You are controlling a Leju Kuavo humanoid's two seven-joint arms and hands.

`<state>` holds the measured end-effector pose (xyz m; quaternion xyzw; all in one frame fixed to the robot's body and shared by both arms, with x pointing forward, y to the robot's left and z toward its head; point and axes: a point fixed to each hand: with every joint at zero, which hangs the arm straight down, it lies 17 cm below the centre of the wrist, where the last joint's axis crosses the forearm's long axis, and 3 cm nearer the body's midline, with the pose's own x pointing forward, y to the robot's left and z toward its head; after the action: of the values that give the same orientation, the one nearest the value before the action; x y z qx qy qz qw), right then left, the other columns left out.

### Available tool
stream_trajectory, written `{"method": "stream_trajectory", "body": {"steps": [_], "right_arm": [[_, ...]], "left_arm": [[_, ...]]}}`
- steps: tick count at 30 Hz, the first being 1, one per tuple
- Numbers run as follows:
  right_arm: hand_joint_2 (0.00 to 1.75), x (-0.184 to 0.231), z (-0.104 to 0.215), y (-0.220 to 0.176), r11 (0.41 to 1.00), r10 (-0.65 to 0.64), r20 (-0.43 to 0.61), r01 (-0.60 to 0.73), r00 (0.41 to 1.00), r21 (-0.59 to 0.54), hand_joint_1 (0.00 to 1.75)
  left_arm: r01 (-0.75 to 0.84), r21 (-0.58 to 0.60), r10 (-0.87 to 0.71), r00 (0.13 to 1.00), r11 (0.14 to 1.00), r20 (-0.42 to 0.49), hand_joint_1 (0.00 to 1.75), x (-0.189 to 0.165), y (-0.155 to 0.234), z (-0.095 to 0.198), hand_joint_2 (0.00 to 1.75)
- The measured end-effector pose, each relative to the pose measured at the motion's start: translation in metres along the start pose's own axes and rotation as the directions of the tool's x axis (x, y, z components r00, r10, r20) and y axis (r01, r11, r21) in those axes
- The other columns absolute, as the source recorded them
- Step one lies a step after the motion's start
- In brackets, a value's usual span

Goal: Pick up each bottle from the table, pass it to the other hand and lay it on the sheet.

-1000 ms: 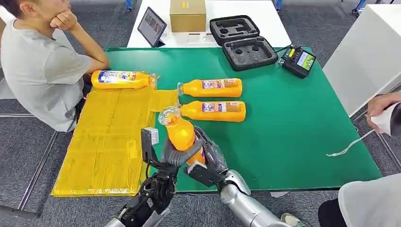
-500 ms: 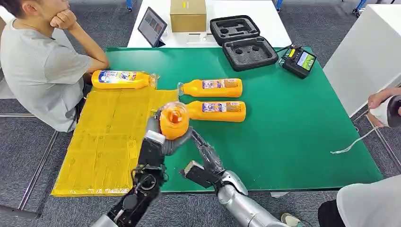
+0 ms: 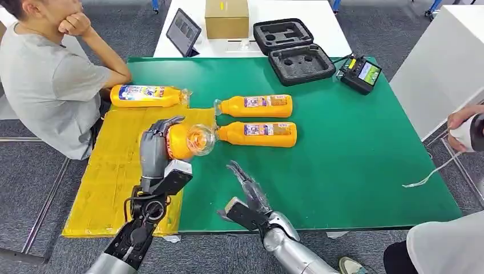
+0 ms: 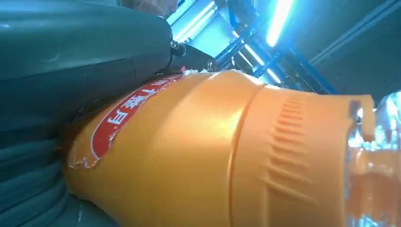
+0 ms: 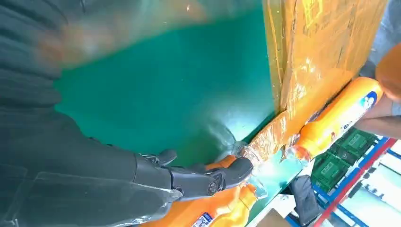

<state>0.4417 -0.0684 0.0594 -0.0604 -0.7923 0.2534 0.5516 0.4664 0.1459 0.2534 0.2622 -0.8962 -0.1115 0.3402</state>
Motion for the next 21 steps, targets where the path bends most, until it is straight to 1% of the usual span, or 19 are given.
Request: {"method": "stream_trajectory", "body": {"steps": [3, 5, 7, 9, 12, 16, 17, 19, 21], "right_arm": [[1.75, -0.001, 0.002, 0.000, 1.000, -0.014, -0.007, 0.014, 1.000, -0.001, 0.00], [1.75, -0.003, 0.004, 0.000, 1.000, -0.017, -0.012, 0.017, 1.000, -0.002, 0.00], [1.75, -0.005, 0.006, -0.001, 1.000, -0.021, -0.016, 0.021, 1.000, -0.005, 0.00], [1.75, -0.006, 0.007, -0.002, 1.000, -0.028, -0.020, 0.028, 0.999, -0.008, 0.00], [1.75, -0.006, 0.007, 0.000, 0.999, -0.042, -0.024, 0.042, 0.999, 0.000, 0.00], [1.75, -0.005, 0.007, 0.004, 0.998, -0.066, -0.025, 0.066, 0.998, 0.018, 0.00], [1.75, -0.004, 0.007, 0.006, 0.997, -0.071, -0.025, 0.072, 0.997, 0.022, 0.00], [1.75, -0.002, 0.006, 0.007, 0.996, -0.082, -0.025, 0.083, 0.996, 0.022, 0.00], [1.75, -0.002, 0.005, 0.006, 0.995, -0.099, -0.031, 0.099, 0.995, 0.010, 0.00]], "left_arm": [[0.175, -0.072, -0.166, 0.980, 0.982, 0.113, 1.75, 0.004, -0.005, 0.001, 1.75], [0.256, -0.096, -0.242, 0.961, 0.962, 0.137, 1.75, -0.003, -0.006, 0.002, 1.75], [0.360, -0.139, -0.338, 0.928, 0.923, 0.157, 1.75, -0.015, -0.010, 0.003, 1.75], [0.441, -0.180, -0.418, 0.896, 0.880, 0.149, 1.75, -0.029, -0.013, 0.004, 1.75], [0.516, -0.233, -0.507, 0.856, 0.824, 0.103, 1.75, -0.052, -0.018, 0.004, 1.75], [0.618, -0.307, -0.632, 0.772, 0.724, 0.065, 1.75, -0.078, -0.026, 0.007, 1.75], [0.632, -0.328, -0.654, 0.754, 0.702, 0.053, 1.75, -0.083, -0.030, 0.010, 1.75], [0.628, -0.366, -0.667, 0.745, 0.687, 0.029, 1.75, -0.089, -0.042, 0.015, 1.75], [0.624, -0.416, -0.674, 0.738, 0.662, 0.034, 1.75, -0.093, -0.059, 0.027, 1.75]]}}
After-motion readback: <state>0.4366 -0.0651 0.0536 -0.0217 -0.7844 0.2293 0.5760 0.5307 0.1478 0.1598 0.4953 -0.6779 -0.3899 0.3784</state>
